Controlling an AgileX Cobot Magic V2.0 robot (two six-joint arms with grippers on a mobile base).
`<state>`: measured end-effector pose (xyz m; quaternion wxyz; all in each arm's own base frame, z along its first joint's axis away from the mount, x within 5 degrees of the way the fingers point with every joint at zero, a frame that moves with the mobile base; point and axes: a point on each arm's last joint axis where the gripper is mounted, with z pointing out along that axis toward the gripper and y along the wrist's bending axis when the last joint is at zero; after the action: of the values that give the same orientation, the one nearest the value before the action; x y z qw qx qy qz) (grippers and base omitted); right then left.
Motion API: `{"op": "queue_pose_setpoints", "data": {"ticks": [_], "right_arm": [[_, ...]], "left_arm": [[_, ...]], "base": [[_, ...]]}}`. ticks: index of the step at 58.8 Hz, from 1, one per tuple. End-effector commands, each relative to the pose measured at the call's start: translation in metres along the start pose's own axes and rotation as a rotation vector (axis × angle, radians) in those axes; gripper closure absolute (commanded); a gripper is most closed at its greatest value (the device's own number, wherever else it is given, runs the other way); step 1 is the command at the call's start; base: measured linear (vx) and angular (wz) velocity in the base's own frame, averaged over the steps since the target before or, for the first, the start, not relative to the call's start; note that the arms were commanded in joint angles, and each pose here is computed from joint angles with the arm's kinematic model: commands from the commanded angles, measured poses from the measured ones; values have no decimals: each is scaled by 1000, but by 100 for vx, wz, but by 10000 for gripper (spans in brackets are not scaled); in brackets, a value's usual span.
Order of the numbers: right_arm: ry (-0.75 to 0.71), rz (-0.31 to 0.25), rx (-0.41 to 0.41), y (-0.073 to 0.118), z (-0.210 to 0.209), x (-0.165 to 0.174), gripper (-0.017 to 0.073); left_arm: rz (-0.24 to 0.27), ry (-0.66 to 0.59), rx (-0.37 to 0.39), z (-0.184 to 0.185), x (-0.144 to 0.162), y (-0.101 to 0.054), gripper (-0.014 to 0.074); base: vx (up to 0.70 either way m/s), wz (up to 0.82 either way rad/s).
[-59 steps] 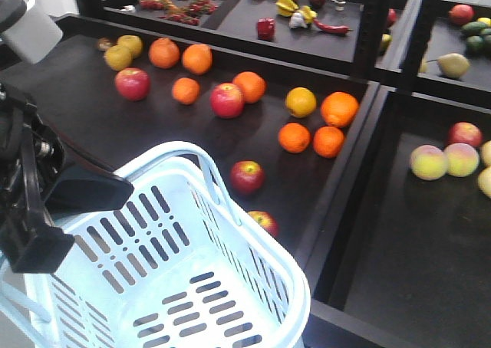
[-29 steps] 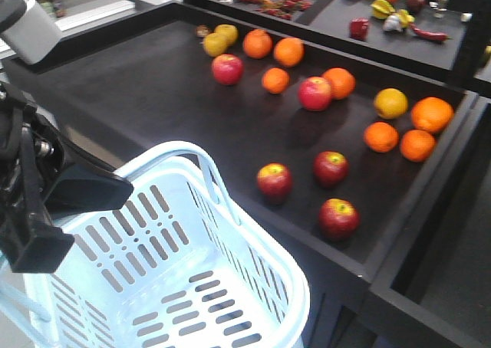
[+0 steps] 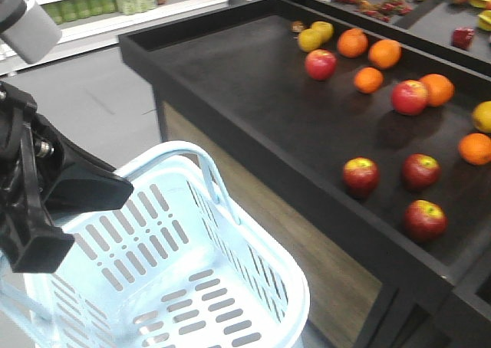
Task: Pick three apples into basket with both arms
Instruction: 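Drive the base away from the table carrying the basket in the left gripper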
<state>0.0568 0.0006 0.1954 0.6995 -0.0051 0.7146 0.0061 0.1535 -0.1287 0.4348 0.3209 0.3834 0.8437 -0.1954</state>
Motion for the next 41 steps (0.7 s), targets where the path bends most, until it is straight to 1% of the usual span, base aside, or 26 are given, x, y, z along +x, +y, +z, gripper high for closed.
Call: {"op": "queue_pose_setpoints", "data": {"ticks": [1, 25, 41], "right_arm": [[-73, -12, -2, 0, -1, -3, 567], [-73, -12, -2, 0, -1, -3, 567], [-74, -12, -2, 0, -1, -3, 567]], "left_arm": [[-6, -115, 8, -14, -9, -5, 599], [-6, -115, 8, -14, -9, -5, 599], [-6, -115, 8, -14, -9, -5, 599]], "base": [[-12, 45], [-11, 42], [-9, 34]]}}
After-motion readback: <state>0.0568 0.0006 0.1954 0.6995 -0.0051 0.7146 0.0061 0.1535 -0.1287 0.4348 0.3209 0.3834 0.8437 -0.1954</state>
